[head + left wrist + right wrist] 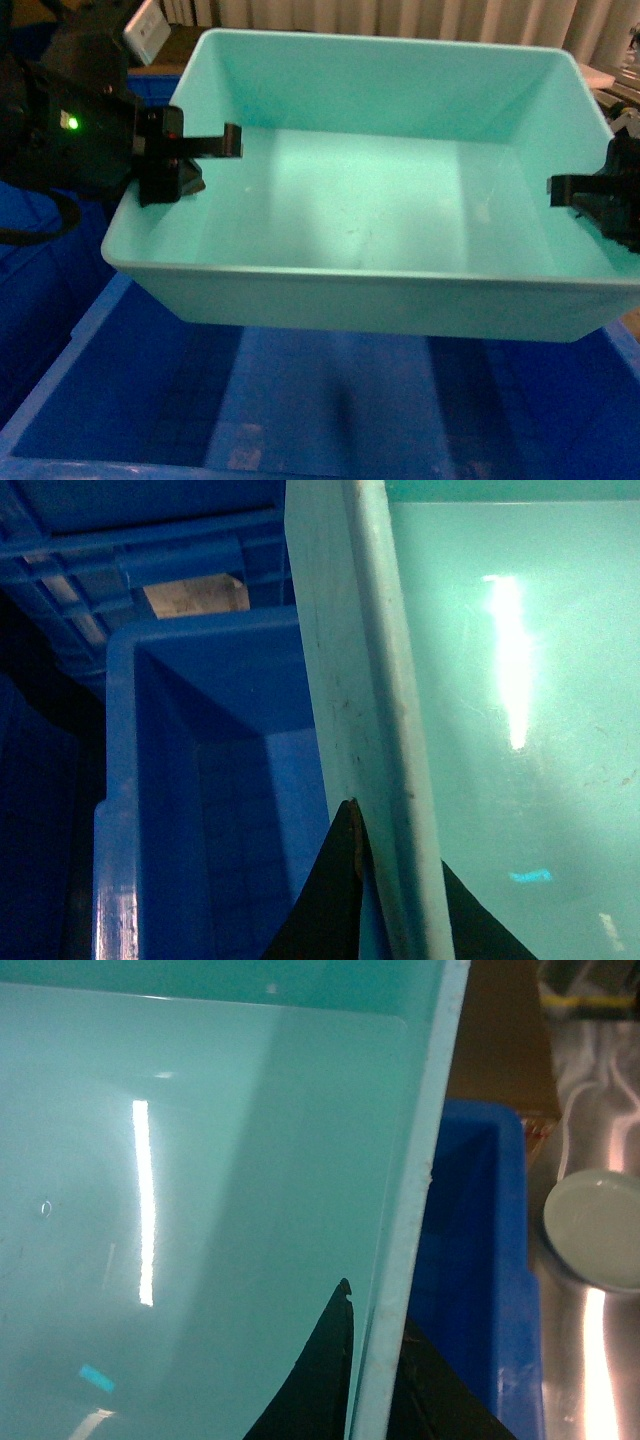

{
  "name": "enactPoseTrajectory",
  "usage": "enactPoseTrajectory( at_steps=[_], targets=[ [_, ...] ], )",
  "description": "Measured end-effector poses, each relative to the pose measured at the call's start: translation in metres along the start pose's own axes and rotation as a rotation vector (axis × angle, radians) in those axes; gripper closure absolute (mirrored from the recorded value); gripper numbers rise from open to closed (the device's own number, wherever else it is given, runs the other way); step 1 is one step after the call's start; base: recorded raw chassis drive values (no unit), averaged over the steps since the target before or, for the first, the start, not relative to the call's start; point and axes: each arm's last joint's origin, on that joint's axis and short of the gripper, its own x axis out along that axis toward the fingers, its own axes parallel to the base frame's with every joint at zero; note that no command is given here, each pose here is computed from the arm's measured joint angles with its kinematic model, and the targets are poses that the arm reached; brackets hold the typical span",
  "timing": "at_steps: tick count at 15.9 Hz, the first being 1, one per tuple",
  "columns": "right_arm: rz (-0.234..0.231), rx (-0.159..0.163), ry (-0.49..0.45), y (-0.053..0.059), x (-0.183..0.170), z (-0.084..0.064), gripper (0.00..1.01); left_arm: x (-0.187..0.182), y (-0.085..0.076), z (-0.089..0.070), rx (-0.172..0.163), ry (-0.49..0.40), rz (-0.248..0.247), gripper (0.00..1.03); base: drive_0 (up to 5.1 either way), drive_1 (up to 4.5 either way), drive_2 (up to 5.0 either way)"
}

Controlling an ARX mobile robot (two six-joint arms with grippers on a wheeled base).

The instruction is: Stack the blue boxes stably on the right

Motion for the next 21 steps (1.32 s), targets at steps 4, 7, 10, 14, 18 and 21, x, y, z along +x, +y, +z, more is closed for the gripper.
enactPoseTrajectory(
  at_steps=[4,7,10,14,18,21],
  targets=[
    [0.004,0.040,0.136,0.001,0.025,-0.019,0.94,0.025,0.009,-0.017,0.007,0.114,0.002,0.98,0.0,0.00,0.0],
    [0.003,0.038,0.275,0.004,0.047,-0.053,0.94,0.055,0.016,-0.053,-0.015,0.285,0.011,0.98,0.0,0.00,0.0],
    [-0.011,0.032,0.308,0.004,0.054,-0.067,0.94,0.064,0.018,-0.065,-0.019,0.317,0.016,0.98,0.0,0.00,0.0],
    [-0.015,0.033,0.322,0.001,0.057,-0.072,0.94,0.066,0.028,-0.077,-0.049,0.337,0.027,0.98,0.0,0.00,0.0],
    [-0.012,0.025,0.314,0.001,0.058,-0.073,0.94,0.066,0.030,-0.080,-0.065,0.339,0.024,0.98,0.0,0.00,0.0],
    [-0.019,0.016,0.318,0.000,0.058,-0.073,0.94,0.066,0.025,-0.080,-0.060,0.341,0.024,0.98,0.0,0.00,0.0]
  ],
)
